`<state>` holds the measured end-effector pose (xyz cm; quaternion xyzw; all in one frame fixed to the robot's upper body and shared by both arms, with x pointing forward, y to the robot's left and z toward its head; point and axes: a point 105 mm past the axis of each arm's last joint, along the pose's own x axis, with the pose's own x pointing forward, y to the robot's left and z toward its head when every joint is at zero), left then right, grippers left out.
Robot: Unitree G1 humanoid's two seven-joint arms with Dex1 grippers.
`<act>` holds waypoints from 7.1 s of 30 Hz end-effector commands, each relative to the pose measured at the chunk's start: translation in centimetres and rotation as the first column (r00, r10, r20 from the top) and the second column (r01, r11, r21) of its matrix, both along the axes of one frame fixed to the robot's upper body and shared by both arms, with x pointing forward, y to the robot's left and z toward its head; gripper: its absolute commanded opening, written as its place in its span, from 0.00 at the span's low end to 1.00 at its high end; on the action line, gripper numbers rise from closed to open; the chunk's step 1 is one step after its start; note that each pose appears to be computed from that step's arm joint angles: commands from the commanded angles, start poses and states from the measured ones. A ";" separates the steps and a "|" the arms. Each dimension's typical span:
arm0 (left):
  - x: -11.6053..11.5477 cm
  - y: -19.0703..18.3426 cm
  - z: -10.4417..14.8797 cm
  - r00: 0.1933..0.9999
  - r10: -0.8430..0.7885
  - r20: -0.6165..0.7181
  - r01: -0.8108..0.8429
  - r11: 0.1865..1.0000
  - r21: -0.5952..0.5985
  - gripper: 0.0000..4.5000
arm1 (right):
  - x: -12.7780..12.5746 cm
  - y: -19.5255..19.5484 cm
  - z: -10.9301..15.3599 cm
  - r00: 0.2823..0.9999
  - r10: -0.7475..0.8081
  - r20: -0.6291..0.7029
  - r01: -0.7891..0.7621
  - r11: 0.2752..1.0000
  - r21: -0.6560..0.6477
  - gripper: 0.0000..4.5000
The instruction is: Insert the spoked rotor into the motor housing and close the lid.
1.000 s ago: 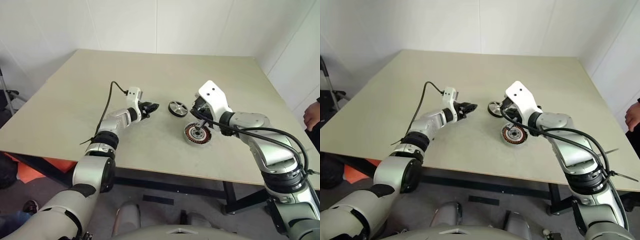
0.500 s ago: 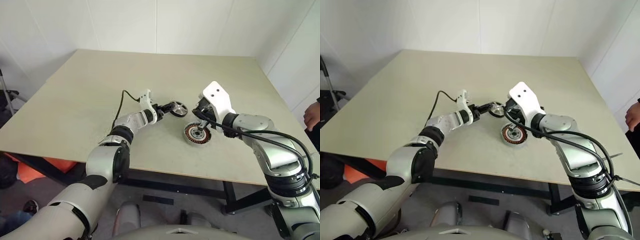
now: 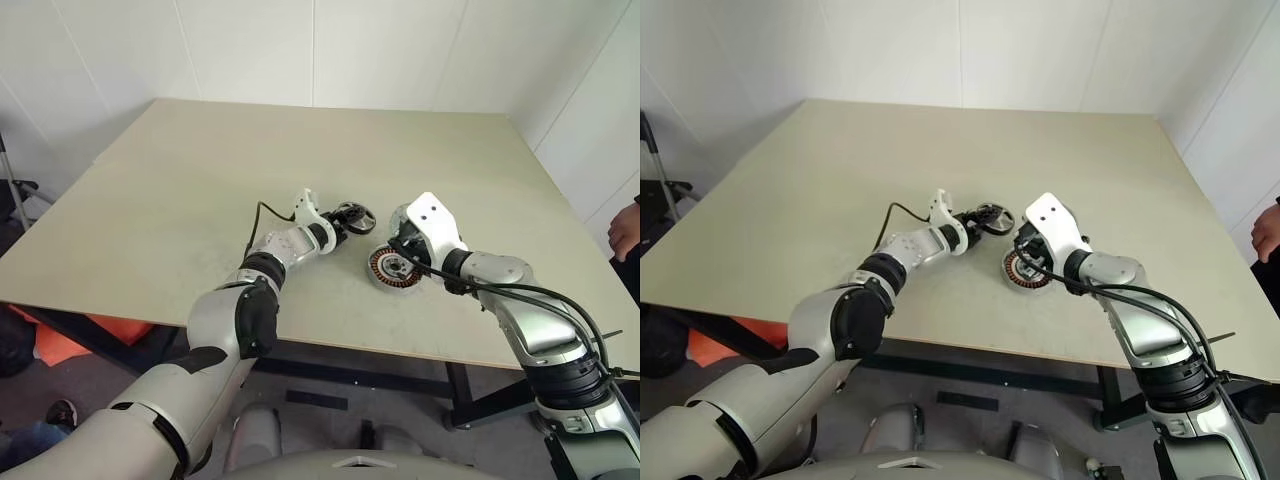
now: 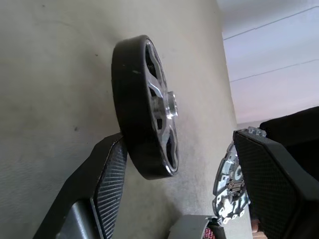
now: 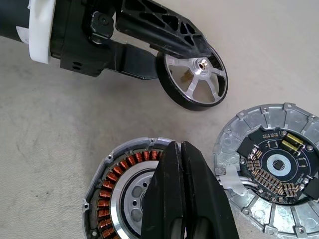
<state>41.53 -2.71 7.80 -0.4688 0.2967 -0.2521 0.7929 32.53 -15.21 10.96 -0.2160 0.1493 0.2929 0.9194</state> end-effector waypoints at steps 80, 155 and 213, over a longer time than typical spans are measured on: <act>-3.8 4.3 5.9 0.884 -0.427 0.191 0.465 0.848 -0.256 0.09 | 1.8 -7.3 1.2 0.961 -0.259 0.097 0.269 0.956 -0.118 0.00; -0.9 6.6 3.4 0.855 -0.365 0.368 0.294 0.927 0.234 0.54 | -0.3 -1.8 -0.1 1.000 -0.007 0.022 0.008 1.000 -0.015 0.00; -0.7 10.7 0.8 0.927 -0.142 0.347 0.064 0.972 0.226 0.54 | -1.5 -1.0 -2.3 0.547 0.700 -0.458 -0.799 0.273 -0.537 0.37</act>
